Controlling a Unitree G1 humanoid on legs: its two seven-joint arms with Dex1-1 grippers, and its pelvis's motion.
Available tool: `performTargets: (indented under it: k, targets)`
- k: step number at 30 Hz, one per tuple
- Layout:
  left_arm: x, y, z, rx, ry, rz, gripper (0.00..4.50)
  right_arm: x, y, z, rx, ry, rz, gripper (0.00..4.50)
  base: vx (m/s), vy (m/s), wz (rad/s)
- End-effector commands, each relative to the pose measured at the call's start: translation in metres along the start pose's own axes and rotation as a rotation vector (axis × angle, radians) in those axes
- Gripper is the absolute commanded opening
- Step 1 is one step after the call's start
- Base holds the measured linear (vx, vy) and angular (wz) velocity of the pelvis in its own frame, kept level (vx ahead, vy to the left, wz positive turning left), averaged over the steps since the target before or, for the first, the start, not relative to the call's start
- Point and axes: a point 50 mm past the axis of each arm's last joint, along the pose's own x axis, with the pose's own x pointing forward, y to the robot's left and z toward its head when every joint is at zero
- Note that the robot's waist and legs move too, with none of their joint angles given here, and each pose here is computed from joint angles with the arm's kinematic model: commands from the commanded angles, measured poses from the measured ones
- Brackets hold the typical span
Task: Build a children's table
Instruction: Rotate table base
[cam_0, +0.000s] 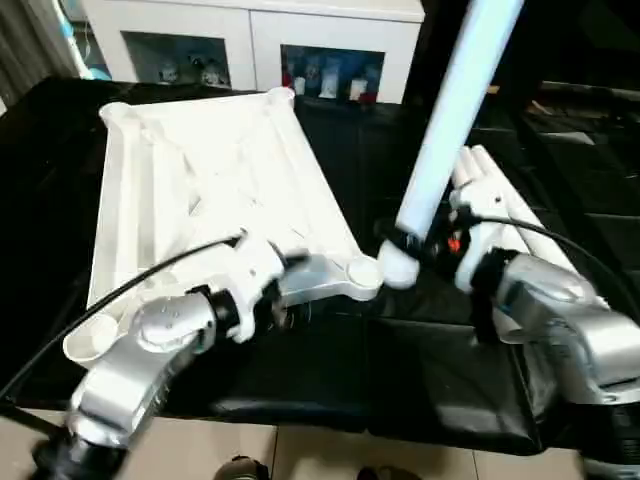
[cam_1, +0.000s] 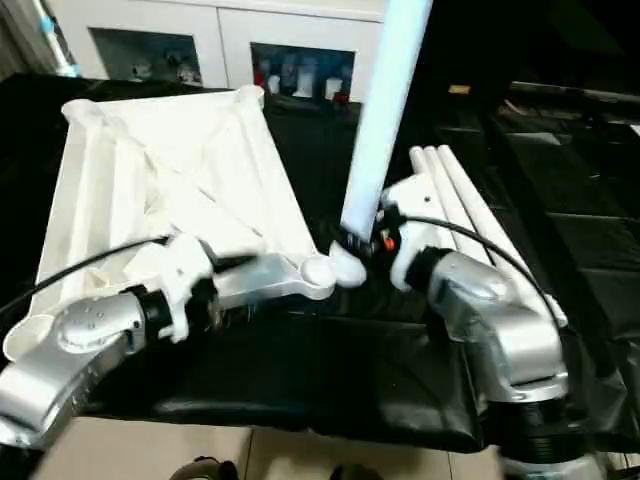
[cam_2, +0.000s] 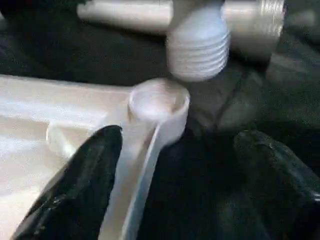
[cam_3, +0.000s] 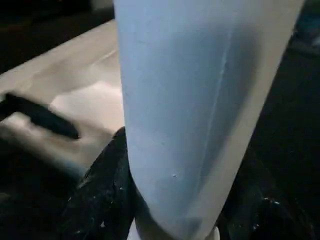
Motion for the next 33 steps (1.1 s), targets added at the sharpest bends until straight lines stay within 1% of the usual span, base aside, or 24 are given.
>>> performTargets:
  k: [1, 2, 3, 5, 7, 10, 12, 13, 14, 15, 16, 18, 19, 21, 23, 25, 26, 29, 33]
  targets:
    - [0.002, 0.001, -0.003, 0.015, 0.048, -0.01, 3.98, -0.001, 0.002, 0.001, -0.003, -0.001, 0.033, 1.85, 0.0, 0.0, 0.0]
    - [0.002, 0.016, -0.007, 0.037, 0.147, 0.024, 3.98, -0.002, 0.004, 0.003, -0.021, 0.0, 0.063, 1.85, 0.0, 0.0, 0.0]
    - [0.003, 0.022, -0.008, 0.036, 0.173, 0.04, 3.8, -0.003, 0.005, 0.004, -0.027, -0.001, 0.074, 1.85, 0.0, 0.0, 0.0]
    - [0.003, 0.028, -0.008, 0.035, 0.186, 0.056, 3.61, -0.003, 0.005, 0.005, -0.029, -0.001, 0.076, 1.85, 0.0, 0.0, 0.0]
    - [0.004, 0.036, -0.005, 0.037, 0.184, 0.03, 3.58, -0.003, 0.004, 0.007, -0.026, -0.006, 0.067, 1.85, 0.0, 0.0, 0.0]
    - [0.004, 0.037, -0.005, -0.003, 0.202, -0.015, 3.19, -0.005, 0.004, 0.007, -0.027, -0.003, 0.064, 1.85, 0.0, 0.0, 0.0]
    - [0.004, 0.037, -0.006, -0.026, 0.212, -0.029, 3.14, -0.005, 0.003, 0.007, -0.027, -0.001, 0.061, 1.85, 0.0, 0.0, 0.0]
    - [0.004, 0.036, -0.006, -0.037, 0.216, -0.039, 3.03, -0.005, 0.003, 0.007, -0.027, 0.0, 0.058, 1.85, 0.0, 0.0, 0.0]
    - [0.005, 0.036, -0.007, -0.049, 0.22, -0.043, 3.03, -0.005, 0.002, 0.007, -0.026, 0.003, 0.055, 1.85, 0.0, 0.0, 0.0]
    - [0.005, 0.036, -0.007, -0.051, 0.22, -0.044, 2.87, -0.005, 0.002, 0.007, -0.026, 0.005, 0.055, 1.85, 0.0, 0.0, 0.0]
    - [0.005, 0.036, -0.006, -0.056, 0.221, -0.048, 2.87, -0.005, 0.002, 0.007, -0.025, 0.008, 0.053, 1.85, 0.0, 0.0, 0.0]
    - [0.006, 0.036, -0.005, -0.052, 0.216, -0.059, 2.65, -0.006, 0.001, 0.007, -0.025, 0.014, 0.055, 1.85, 0.0, 0.0, 0.0]
    - [0.006, 0.035, -0.004, -0.053, 0.212, -0.06, 2.65, -0.006, 0.001, 0.007, -0.025, 0.017, 0.056, 1.85, 0.0, 0.0, 0.0]
    - [0.006, 0.036, -0.004, -0.055, 0.213, -0.062, 2.42, -0.006, 0.001, 0.007, -0.024, 0.019, 0.056, 1.85, 0.0, 0.0, 0.0]
    - [0.006, 0.036, -0.004, -0.051, 0.221, -0.064, 2.34, -0.005, 0.001, 0.007, -0.025, 0.018, 0.057, 1.85, 0.0, 0.0, 0.0]
    - [0.006, 0.037, -0.006, -0.049, 0.229, -0.06, 2.2, -0.004, 0.001, 0.008, -0.026, 0.017, 0.06, 1.85, 0.0, 0.0, 0.0]
    - [0.006, 0.037, -0.006, -0.048, 0.231, -0.061, 2.02, -0.003, 0.001, 0.008, -0.026, 0.017, 0.062, 1.85, 0.0, 0.0, 0.0]
    - [0.005, 0.036, -0.008, -0.04, 0.235, -0.079, 1.93, -0.003, 0.001, 0.009, -0.026, 0.015, 0.066, 1.85, 0.0, 0.0, 0.0]
    - [0.003, 0.036, -0.012, -0.034, 0.253, -0.086, 1.59, -0.001, 0.001, 0.01, -0.028, 0.014, 0.069, 1.85, 0.0, 0.0, 0.0]
